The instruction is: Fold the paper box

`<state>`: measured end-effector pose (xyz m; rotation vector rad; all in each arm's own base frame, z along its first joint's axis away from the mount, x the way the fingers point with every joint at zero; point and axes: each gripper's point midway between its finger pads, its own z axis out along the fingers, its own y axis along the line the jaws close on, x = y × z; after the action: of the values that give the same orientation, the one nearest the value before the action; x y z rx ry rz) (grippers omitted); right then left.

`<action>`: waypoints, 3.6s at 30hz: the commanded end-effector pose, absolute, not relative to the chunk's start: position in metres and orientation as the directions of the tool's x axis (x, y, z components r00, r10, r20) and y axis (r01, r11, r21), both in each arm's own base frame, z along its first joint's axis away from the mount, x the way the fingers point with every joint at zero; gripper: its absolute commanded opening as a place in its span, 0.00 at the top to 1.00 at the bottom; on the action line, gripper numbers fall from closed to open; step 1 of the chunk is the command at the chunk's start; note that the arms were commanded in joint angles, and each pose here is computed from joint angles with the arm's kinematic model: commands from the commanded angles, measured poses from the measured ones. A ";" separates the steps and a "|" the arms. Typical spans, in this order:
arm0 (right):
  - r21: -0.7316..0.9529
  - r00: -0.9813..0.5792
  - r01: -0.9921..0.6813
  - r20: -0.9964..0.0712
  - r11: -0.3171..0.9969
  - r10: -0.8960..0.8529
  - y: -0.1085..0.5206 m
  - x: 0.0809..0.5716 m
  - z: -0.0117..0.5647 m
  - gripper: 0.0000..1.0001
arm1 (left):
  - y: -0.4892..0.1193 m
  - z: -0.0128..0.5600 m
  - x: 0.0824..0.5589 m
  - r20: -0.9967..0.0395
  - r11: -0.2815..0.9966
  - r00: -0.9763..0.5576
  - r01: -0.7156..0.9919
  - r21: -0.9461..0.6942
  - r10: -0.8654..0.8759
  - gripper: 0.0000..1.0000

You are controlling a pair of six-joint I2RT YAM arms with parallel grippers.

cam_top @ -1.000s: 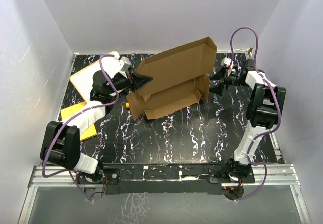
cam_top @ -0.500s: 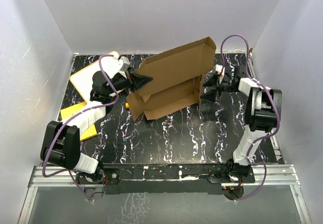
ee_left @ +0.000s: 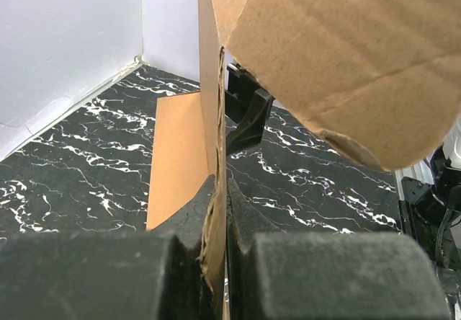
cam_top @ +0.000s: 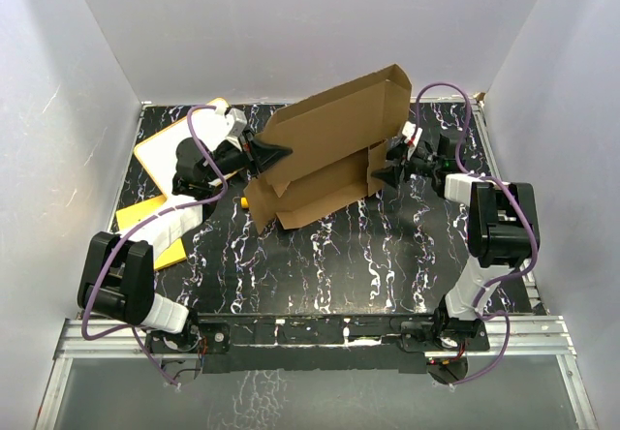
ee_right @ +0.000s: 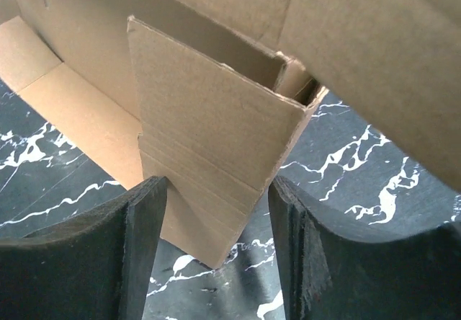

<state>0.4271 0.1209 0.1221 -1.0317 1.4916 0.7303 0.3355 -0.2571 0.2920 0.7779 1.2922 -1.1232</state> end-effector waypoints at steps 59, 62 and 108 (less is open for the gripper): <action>0.145 -0.662 -0.667 -0.566 0.731 -0.491 0.038 0.364 0.107 0.92 | -0.201 0.148 0.336 -0.572 0.633 -0.606 0.140 -0.761 -0.553 0.38; 0.145 -0.673 -0.650 -0.566 0.746 -0.476 0.035 0.362 0.104 0.92 | -0.187 0.152 0.332 -0.621 0.686 -0.574 0.136 -0.715 -0.533 0.31; 0.041 -0.720 -0.546 -0.532 0.836 -0.445 0.010 0.337 0.051 0.72 | -0.186 0.146 0.294 -0.528 0.593 -0.614 0.118 -0.797 -0.588 0.10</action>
<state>0.3232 0.0184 0.0392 -0.7202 2.5694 0.3820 0.2950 -0.1820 0.1396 -0.3894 2.0058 -1.0333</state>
